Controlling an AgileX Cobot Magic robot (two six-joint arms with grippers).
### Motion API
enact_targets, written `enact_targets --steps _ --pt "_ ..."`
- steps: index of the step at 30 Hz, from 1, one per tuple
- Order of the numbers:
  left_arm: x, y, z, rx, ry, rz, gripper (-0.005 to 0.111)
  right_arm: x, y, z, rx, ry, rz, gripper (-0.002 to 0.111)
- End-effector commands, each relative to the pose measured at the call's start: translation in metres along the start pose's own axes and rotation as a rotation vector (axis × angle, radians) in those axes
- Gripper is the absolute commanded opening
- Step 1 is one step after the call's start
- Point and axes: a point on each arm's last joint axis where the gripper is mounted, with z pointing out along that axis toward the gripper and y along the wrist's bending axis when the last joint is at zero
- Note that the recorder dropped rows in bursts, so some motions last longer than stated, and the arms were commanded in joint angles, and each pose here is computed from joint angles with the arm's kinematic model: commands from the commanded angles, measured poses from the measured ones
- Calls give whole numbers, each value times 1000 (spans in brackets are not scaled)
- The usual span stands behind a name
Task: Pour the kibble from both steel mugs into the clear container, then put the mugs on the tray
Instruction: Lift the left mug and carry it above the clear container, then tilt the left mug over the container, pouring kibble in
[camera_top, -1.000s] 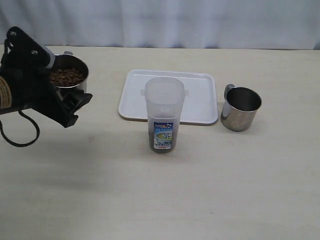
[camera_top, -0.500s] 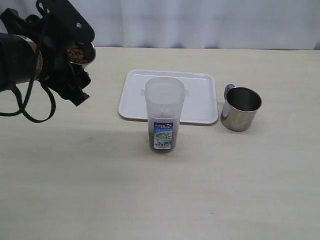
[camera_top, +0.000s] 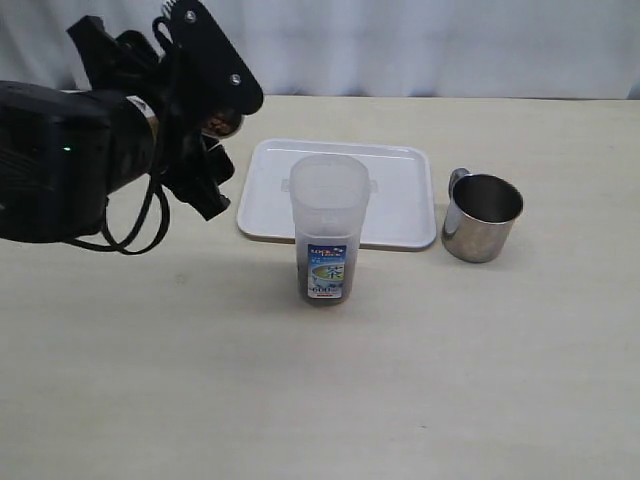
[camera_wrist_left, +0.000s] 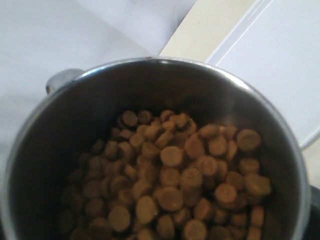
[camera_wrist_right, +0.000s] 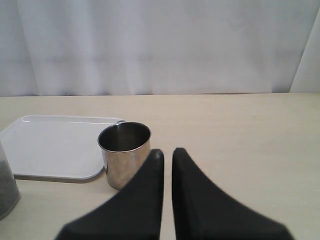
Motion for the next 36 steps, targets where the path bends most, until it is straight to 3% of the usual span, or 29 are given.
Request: enact_targets --steps 1,12,36 --pt "-23 -9 -1 -20 -75 67 0 1 0 0 -3 -1 -6 5" --pt "-48 -35 7 -96 -83 196 0 1 0 0 -3 -1 -6 5" --pt "-56 -38 5 -122 -154 419 0 1 0 0 -3 -1 -6 5"
